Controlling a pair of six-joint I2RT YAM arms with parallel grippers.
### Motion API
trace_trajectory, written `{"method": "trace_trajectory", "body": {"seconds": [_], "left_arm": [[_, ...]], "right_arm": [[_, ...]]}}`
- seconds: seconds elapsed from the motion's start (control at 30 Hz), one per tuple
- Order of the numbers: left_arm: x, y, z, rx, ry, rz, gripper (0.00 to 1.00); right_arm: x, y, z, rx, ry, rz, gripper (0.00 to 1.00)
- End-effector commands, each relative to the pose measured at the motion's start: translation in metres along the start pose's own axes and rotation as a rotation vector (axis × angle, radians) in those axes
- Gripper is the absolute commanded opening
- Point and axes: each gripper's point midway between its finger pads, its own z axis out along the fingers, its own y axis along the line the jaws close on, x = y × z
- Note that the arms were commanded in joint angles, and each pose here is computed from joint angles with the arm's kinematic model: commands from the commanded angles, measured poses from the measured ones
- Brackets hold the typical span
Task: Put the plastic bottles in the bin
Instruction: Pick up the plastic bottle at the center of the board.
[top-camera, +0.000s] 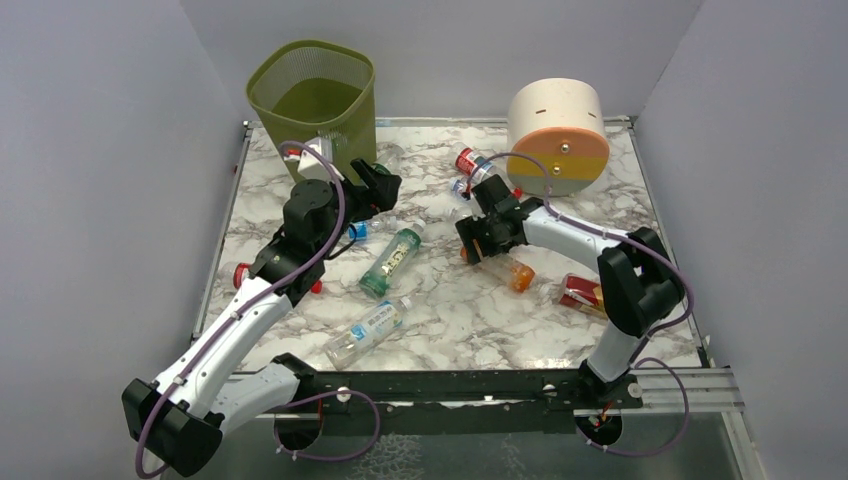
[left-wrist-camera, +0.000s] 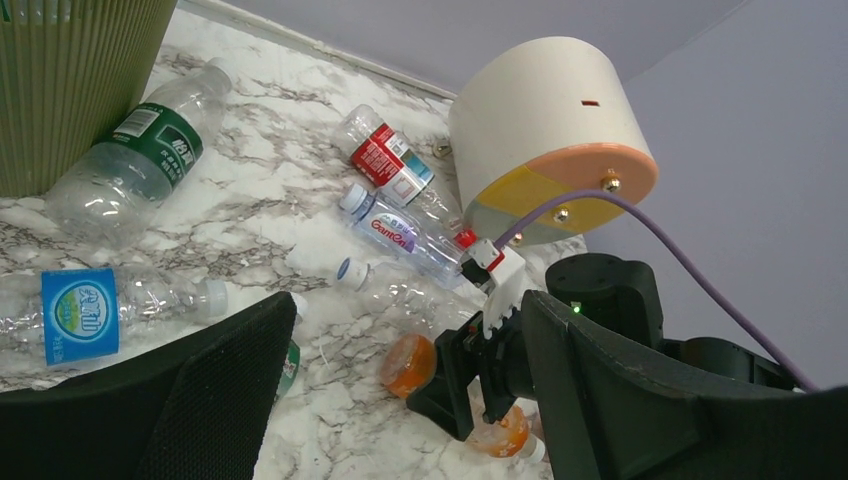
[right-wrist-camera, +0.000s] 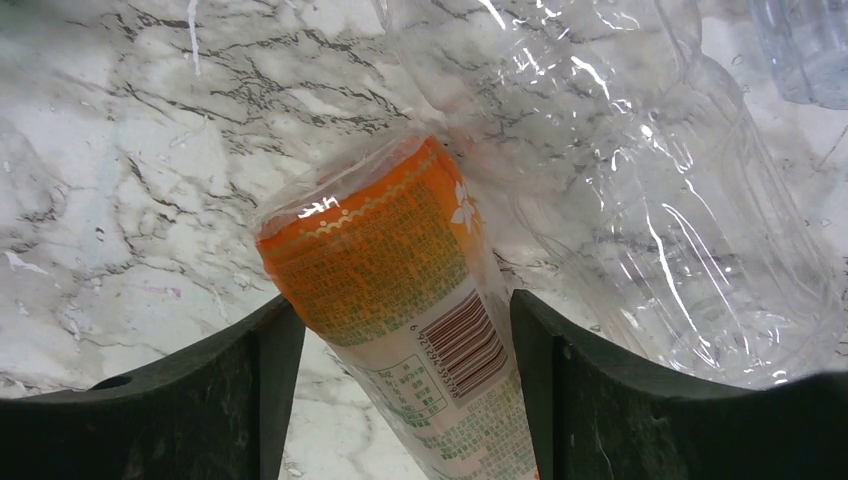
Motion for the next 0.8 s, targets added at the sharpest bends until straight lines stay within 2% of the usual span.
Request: {"method": "trace_trajectory", "body": {"seconds": [0.0,0.27,0.77], "left_arm": [[0.001,-0.003,-0.006,0.027,0.008,-0.008,0.90],[0.005,-0.006,-0.021,0.049,0.047,-0.024,0.93],[0.031,-0.003,-0.049,0.101,0.133,-0.065,0.94]], "right_arm": [[0.006,0.014,0.006,-0.068,0.056,0.022,0.66],[-0.004,0.029,-0.004,-0.148,0.032,0.041,0.58],[-0.073,0.073,-0.065,-0.378,-0.157,0.108,0.54]]}}
